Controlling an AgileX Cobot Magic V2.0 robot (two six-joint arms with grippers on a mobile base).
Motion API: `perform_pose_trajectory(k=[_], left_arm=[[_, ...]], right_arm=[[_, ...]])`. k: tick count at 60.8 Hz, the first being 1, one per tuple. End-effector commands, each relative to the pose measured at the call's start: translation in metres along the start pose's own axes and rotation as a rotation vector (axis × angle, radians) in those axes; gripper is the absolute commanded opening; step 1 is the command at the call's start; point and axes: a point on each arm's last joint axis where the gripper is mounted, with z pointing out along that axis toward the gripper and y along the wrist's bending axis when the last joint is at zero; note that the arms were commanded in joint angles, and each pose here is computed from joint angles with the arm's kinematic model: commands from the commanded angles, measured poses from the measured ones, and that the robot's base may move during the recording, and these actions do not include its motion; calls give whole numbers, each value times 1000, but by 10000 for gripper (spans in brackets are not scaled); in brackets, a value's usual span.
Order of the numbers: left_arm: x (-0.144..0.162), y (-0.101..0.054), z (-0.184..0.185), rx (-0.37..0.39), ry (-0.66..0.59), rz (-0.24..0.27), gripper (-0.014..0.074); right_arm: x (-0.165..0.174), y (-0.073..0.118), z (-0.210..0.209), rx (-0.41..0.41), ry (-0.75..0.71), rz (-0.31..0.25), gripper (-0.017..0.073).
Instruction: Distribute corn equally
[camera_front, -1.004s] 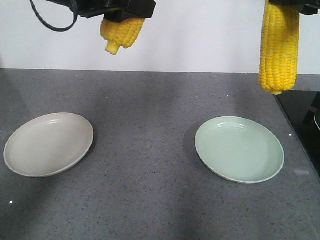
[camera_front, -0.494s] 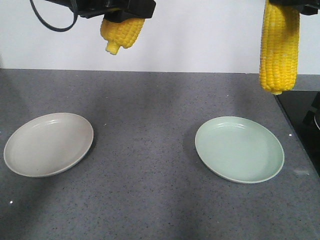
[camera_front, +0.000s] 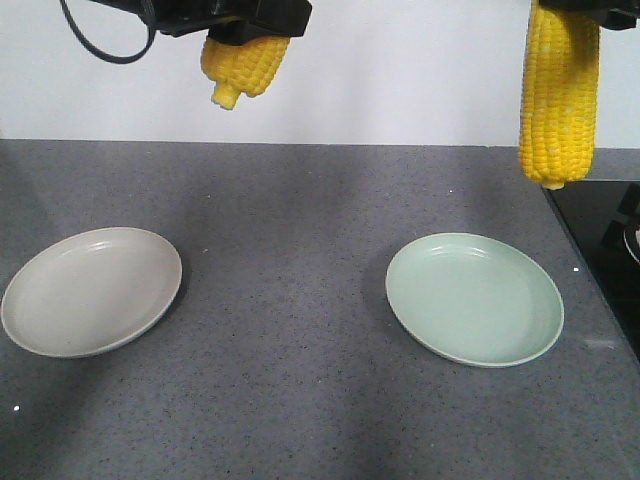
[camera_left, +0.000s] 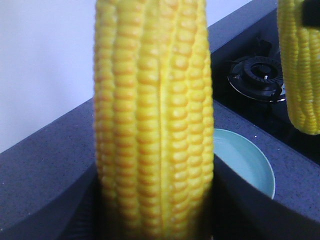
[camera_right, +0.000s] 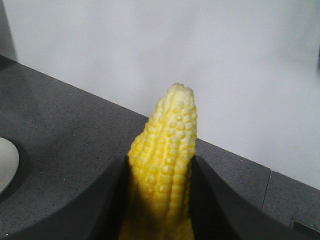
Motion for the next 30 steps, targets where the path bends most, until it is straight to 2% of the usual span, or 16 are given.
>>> perform_pose_trajectory(k=[1,30], left_arm=[[-17,-6,-25,-1,-135,-4,-6],[-17,-6,-25,-1,-135,-4,-6]], right_arm=[[-17,0,-18,36,-120,-8,-5],[-17,0,-18,36,-120,-8,-5]])
